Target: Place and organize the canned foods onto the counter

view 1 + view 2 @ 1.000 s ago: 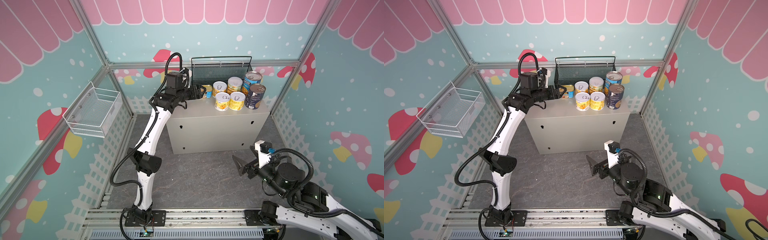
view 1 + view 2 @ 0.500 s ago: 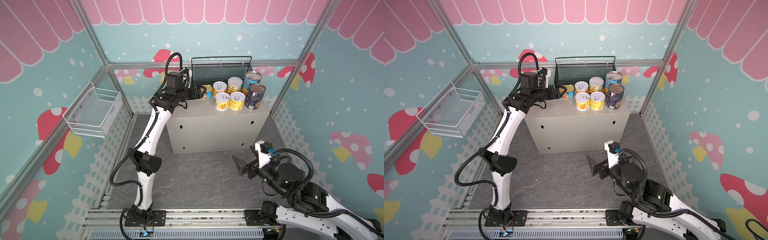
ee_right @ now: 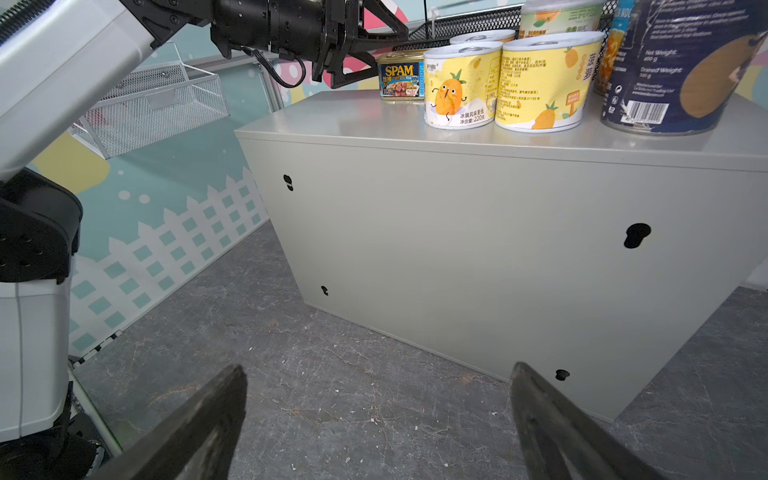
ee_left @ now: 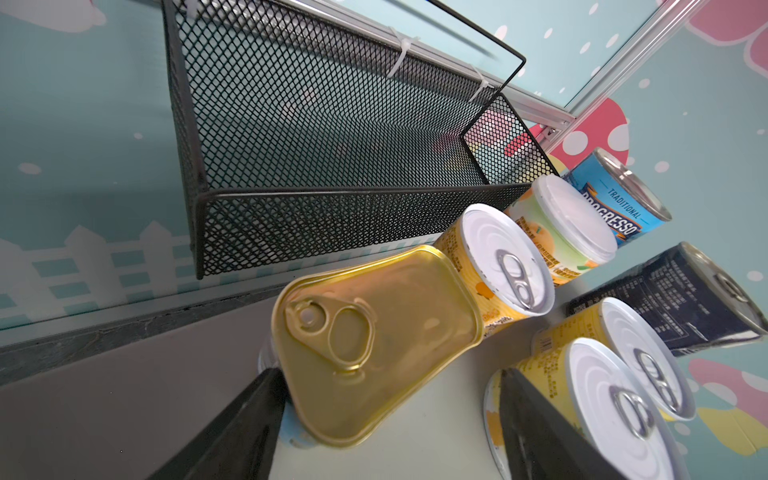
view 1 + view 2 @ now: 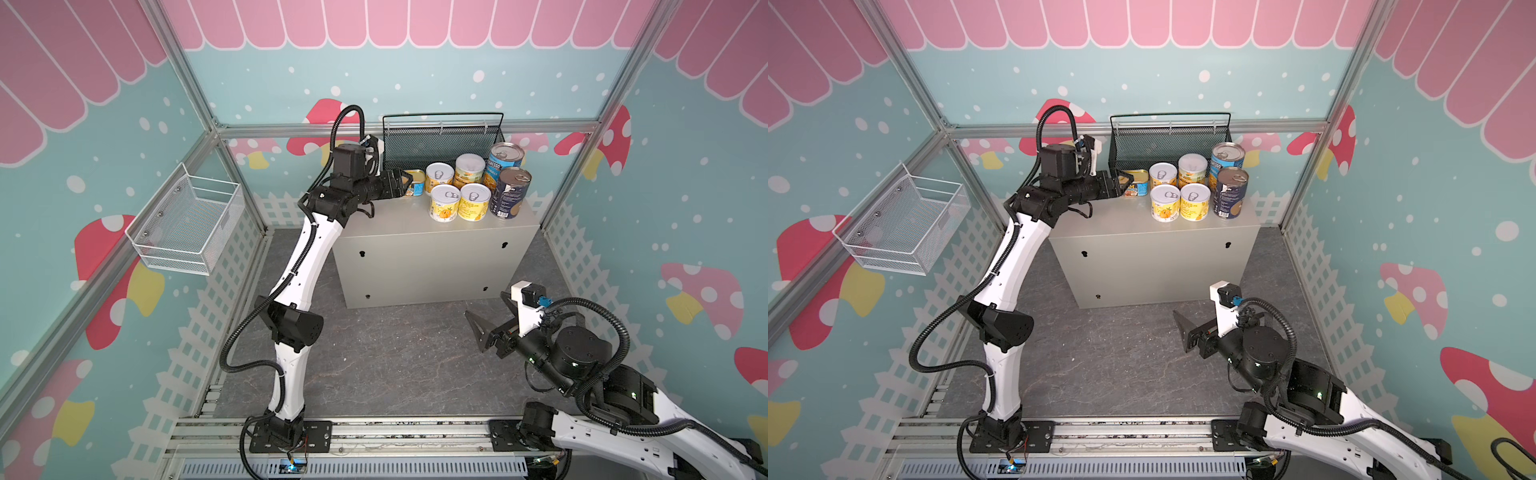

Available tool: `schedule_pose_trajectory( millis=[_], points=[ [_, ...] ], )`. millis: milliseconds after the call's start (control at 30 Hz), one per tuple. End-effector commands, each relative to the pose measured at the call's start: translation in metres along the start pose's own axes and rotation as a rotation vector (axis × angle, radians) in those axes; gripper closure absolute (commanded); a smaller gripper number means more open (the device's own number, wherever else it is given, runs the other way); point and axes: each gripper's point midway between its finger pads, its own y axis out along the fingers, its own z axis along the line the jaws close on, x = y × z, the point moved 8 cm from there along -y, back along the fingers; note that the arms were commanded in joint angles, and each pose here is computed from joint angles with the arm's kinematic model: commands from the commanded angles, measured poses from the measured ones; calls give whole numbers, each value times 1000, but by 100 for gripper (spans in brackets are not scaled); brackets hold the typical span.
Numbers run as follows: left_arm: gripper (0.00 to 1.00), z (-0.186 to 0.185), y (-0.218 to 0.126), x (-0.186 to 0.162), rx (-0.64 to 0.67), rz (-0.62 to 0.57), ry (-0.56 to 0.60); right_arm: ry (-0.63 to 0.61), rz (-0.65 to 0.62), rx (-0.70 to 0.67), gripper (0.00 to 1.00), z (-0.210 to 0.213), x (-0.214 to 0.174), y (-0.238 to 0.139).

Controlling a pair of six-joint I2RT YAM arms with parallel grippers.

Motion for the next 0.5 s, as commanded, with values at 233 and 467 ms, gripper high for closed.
schedule_pose_trajectory(
  millis=[233, 467],
  points=[
    [16, -14, -16, 10, -22, -44, 16, 14, -10, -5, 1, -1, 0, 0],
    [1, 4, -43, 17, 57, -71, 20, -9, 0, -8, 1, 3, 6, 5]
  ],
)
